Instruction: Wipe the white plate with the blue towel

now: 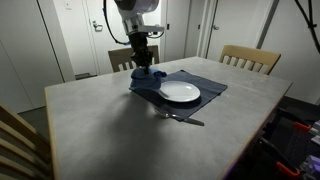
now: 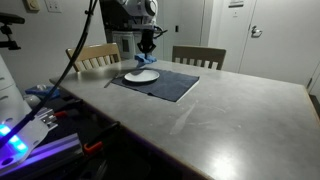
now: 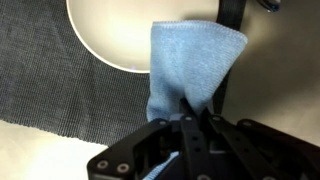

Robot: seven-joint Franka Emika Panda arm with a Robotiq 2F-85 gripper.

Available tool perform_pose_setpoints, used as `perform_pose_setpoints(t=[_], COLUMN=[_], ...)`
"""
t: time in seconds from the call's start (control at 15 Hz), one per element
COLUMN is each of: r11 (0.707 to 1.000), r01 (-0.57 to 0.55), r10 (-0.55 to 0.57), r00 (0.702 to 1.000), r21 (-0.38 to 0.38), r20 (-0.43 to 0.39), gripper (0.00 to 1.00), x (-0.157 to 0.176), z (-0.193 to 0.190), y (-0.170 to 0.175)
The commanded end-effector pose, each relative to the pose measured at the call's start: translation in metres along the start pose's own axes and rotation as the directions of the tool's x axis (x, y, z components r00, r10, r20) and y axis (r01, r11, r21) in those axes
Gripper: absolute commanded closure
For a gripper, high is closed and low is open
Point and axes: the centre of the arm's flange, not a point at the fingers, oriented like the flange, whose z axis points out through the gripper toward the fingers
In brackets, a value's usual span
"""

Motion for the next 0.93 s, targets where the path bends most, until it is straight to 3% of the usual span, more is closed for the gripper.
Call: perform_pose_setpoints(t=[0.0, 0.2, 0.6, 0.87], r11=[0.997, 0.998, 0.997, 0.996], r01=[0.035, 0.031, -0.065, -0.080], r10=[-0.034, -0.032, 0.057, 0.071], r00=[0.999, 0.999, 0.977, 0.973], r21=[-0.065, -0.063, -0.030, -0.032], r20=[0.017, -0.017, -0.207, -0.220], gripper=[0.98, 0.98, 0.98, 0.98], x=[-0.029, -0.036, -0.046, -0.075], z=[0.012, 0.029, 0.042, 0.037], y=[0.001, 0.001, 0.000, 0.008])
